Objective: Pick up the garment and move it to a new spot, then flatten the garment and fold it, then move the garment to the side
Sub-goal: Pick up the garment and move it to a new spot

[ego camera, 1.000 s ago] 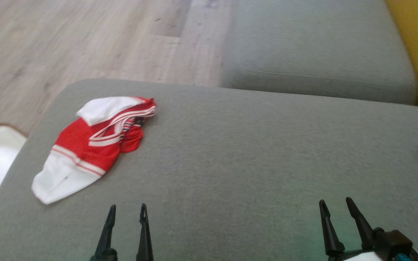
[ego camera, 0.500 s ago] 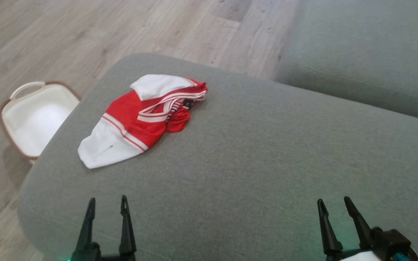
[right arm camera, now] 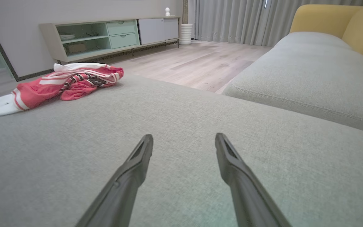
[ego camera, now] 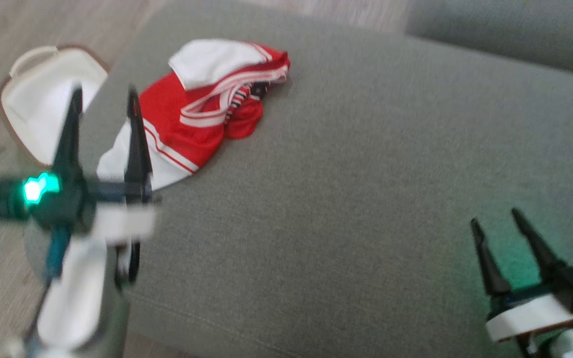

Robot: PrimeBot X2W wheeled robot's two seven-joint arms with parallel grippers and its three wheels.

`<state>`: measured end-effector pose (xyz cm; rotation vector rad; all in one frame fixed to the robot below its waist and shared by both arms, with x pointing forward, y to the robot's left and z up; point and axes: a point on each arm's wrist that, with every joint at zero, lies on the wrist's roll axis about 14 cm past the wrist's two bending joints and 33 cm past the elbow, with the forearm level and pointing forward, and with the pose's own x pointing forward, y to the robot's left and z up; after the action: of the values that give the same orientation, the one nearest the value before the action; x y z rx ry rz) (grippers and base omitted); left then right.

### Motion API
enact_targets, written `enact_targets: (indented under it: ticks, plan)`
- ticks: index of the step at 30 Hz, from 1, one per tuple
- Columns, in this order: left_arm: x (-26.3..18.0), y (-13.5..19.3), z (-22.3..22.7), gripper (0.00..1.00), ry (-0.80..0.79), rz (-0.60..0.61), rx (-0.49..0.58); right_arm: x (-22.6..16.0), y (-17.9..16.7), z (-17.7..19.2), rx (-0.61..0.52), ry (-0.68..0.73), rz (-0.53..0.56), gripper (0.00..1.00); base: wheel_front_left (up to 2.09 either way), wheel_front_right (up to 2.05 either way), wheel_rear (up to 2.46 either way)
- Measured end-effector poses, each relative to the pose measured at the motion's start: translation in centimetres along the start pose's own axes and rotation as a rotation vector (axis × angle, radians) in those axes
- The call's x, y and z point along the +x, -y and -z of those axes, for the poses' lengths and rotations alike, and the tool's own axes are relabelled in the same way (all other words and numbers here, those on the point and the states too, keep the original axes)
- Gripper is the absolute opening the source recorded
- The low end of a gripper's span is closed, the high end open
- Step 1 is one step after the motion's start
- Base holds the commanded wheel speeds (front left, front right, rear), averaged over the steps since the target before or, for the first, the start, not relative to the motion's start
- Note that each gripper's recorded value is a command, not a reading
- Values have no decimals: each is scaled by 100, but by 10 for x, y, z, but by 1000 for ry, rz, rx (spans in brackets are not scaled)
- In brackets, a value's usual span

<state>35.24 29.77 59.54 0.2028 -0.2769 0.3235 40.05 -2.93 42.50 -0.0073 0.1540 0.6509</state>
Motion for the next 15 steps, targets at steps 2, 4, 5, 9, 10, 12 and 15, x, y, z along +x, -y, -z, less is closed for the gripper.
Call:
enact_targets:
  ticks: [2, 4, 5, 9, 10, 12, 15]
  plan:
    - [32, 9, 2, 100, -8, 32, 7, 7, 12, 7, -16, -14, -5, 100, 0, 0, 0]
    - [64, 21, 9, 100, -52, 75, 17, 10, 22, 19, -25, -40, -11, 100, 0, 0, 0]
    - [79, 29, 14, 100, -79, 104, 25, 11, 26, 25, -29, -54, -15, 100, 0, 0, 0]
    - [123, 62, 47, 100, -232, 191, 36, 20, 42, 39, -44, -75, -28, 100, 0, 0, 0]
    - [128, 70, 59, 100, -282, 210, 38, 23, 47, 41, -49, -74, -28, 100, 0, 0, 0]
    - [133, 86, 89, 100, -394, 250, 44, 28, 55, 45, -59, -74, -31, 100, 0, 0, 0]
    - [127, 94, 138, 100, -577, 274, 71, 31, 62, 48, -68, -68, -37, 100, 0, 0, 0]
